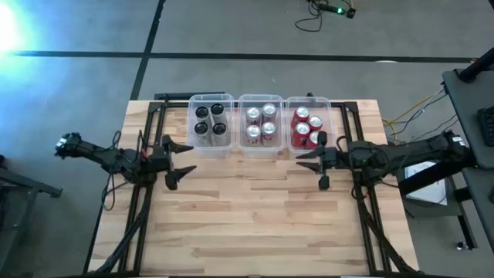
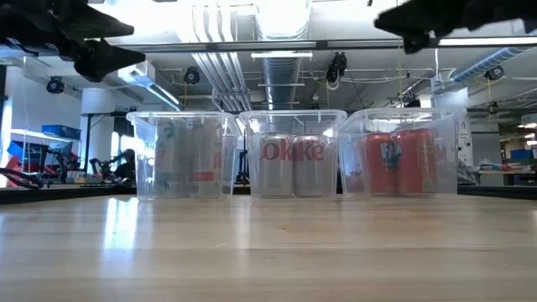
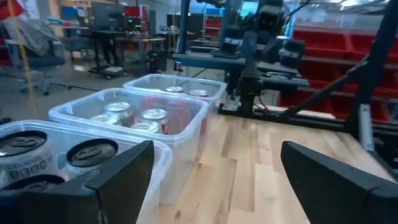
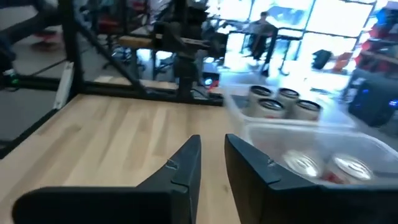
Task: Sort soda cans
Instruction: Return to Home Position
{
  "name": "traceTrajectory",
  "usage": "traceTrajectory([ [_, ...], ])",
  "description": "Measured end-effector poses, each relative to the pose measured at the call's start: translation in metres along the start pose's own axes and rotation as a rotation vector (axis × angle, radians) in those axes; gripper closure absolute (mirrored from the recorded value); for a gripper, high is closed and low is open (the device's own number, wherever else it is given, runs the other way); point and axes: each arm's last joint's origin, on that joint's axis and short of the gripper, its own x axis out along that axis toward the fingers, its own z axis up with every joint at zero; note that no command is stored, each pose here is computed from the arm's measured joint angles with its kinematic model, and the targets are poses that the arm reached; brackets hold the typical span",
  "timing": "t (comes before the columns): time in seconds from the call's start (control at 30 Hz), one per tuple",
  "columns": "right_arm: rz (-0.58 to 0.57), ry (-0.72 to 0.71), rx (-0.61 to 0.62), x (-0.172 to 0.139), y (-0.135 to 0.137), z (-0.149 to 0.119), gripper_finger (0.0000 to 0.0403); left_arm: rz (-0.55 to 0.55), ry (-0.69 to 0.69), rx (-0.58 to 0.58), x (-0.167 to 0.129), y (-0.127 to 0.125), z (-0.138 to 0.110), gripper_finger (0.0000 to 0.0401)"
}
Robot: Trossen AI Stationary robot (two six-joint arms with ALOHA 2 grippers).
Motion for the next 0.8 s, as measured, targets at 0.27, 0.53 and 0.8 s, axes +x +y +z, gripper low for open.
traceTrajectory([
  [0.27,-0.066,-0.122,0.097,-0.034,-0.002,-0.04,0.0358,0.032,0.014,-0.029,-0.002,0.015,-0.005,0.0065],
  [0.53,-0.085,-0.249,0.178,-0.06,-0.004,-0.075,0.0379,-0.031,0.035,-0.039,0.005,0.022,-0.027,0.0065],
  [0.8,-0.051,-0.231,0.179,-0.073,-0.003,-0.085,0.0392,-0.021,0.047,-0.002,0.003,0.026,-0.047,0.0065],
])
